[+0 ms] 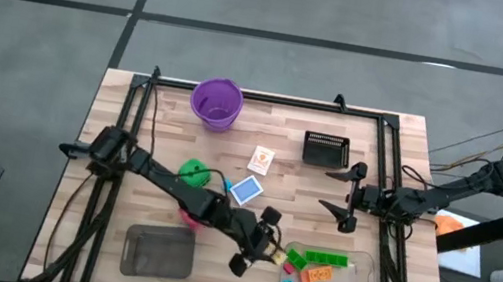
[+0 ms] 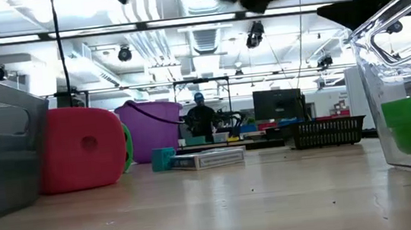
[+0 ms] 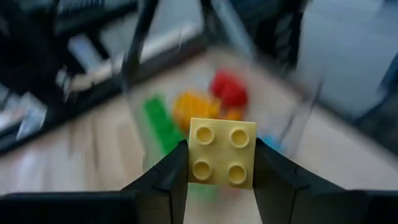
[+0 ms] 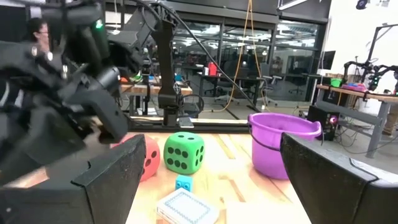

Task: Pick & Place Toys
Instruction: Put the small light yellow game piece into the transparent bin

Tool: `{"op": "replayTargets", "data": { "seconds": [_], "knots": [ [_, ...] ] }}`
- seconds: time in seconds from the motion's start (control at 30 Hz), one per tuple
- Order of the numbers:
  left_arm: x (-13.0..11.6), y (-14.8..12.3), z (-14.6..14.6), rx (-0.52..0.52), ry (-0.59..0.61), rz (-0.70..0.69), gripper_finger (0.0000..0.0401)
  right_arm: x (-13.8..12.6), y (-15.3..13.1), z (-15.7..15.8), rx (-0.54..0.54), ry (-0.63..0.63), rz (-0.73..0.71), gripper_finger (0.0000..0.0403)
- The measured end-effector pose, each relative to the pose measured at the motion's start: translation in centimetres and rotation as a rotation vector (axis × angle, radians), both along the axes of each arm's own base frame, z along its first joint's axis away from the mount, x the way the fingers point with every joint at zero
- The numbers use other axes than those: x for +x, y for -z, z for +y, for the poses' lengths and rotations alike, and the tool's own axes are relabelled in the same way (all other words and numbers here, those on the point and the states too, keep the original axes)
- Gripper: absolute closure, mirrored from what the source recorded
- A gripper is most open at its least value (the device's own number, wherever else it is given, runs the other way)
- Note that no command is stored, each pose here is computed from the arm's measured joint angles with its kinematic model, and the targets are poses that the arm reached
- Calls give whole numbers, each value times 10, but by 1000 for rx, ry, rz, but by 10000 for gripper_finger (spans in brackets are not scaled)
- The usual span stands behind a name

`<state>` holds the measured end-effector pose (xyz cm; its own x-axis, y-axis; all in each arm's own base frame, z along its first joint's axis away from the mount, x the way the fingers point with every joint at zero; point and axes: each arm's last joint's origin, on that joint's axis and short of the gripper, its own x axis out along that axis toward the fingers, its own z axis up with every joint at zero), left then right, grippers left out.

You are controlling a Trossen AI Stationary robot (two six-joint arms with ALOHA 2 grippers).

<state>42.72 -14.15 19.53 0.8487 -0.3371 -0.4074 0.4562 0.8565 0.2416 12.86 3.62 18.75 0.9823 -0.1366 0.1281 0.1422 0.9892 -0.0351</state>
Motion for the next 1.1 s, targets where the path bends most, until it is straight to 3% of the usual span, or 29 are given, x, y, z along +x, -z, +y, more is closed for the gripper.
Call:
{"op": "replayTargets", "data": {
  "seconds": [0.13,0.27,0.57,0.87,1.1],
  "knots": [
    [10,-2,0,-142,66,-117,267,0,0,0,0,0,1,40],
    [19,16,-3,-204,78,-182,267,0,0,0,0,0,0,40],
    [41,30,1,-258,42,-204,267,0,0,0,0,-1,0,40],
    [57,47,-3,-235,23,-78,267,0,0,0,0,-1,1,40],
    [58,49,-3,-229,18,-62,267,0,0,0,-1,0,0,40]
  ]
}}
